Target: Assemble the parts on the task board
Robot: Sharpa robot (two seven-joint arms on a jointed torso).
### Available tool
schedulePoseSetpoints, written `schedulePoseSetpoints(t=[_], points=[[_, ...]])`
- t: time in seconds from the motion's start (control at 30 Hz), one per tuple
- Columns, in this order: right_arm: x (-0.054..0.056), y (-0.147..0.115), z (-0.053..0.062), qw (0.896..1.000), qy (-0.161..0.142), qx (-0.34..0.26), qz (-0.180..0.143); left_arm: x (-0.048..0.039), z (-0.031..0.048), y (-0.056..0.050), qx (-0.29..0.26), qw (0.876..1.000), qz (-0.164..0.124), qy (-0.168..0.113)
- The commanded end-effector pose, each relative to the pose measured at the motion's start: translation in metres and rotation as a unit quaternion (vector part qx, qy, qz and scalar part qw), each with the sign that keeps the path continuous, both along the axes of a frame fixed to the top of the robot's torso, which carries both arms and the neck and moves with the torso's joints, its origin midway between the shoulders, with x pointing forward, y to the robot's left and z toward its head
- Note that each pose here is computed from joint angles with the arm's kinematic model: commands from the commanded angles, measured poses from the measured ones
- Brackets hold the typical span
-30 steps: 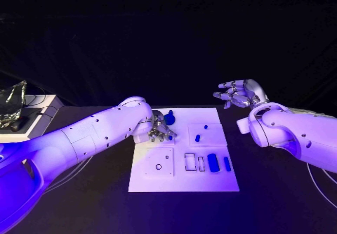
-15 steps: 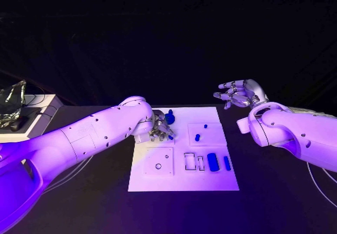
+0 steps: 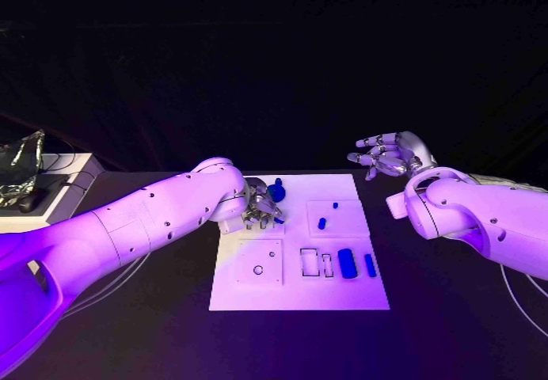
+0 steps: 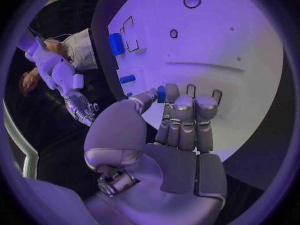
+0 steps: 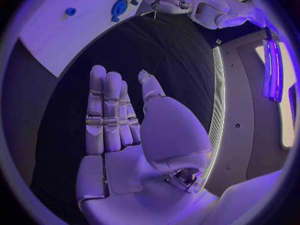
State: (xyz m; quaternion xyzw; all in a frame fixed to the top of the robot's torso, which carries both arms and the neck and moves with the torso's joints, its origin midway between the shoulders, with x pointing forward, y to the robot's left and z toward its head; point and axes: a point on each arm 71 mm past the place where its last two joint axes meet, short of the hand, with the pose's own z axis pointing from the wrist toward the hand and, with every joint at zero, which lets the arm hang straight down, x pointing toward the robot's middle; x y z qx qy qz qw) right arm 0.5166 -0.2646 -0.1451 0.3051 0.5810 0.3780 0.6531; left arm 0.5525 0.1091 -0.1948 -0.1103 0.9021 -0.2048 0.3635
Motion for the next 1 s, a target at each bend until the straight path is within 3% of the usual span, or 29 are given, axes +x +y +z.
schedulePoseSetpoints(t=[0.03, 0.33, 0.53, 0.8, 1.0], points=[[0.000, 0.001, -0.002, 1.000, 0.007, -0.006, 0.010, -0.0016, 0.0023, 0.003, -0.033, 0.999, 0.021, 0.001], [-0.001, -0.003, -0.003, 1.000, 0.010, -0.008, 0.009, -0.0079, 0.0046, 0.026, -0.046, 0.998, 0.040, 0.011], [0.001, -0.004, -0.003, 1.000, 0.007, -0.008, 0.007, -0.0114, 0.0065, 0.035, -0.034, 0.998, 0.049, -0.006], [0.002, -0.003, -0.003, 1.000, 0.005, -0.008, 0.008, -0.0113, 0.0060, 0.038, -0.019, 0.997, 0.061, -0.036], [0.002, -0.002, -0.002, 1.000, 0.002, -0.008, 0.008, -0.0132, -0.0007, 0.036, 0.000, 0.997, 0.058, -0.051]])
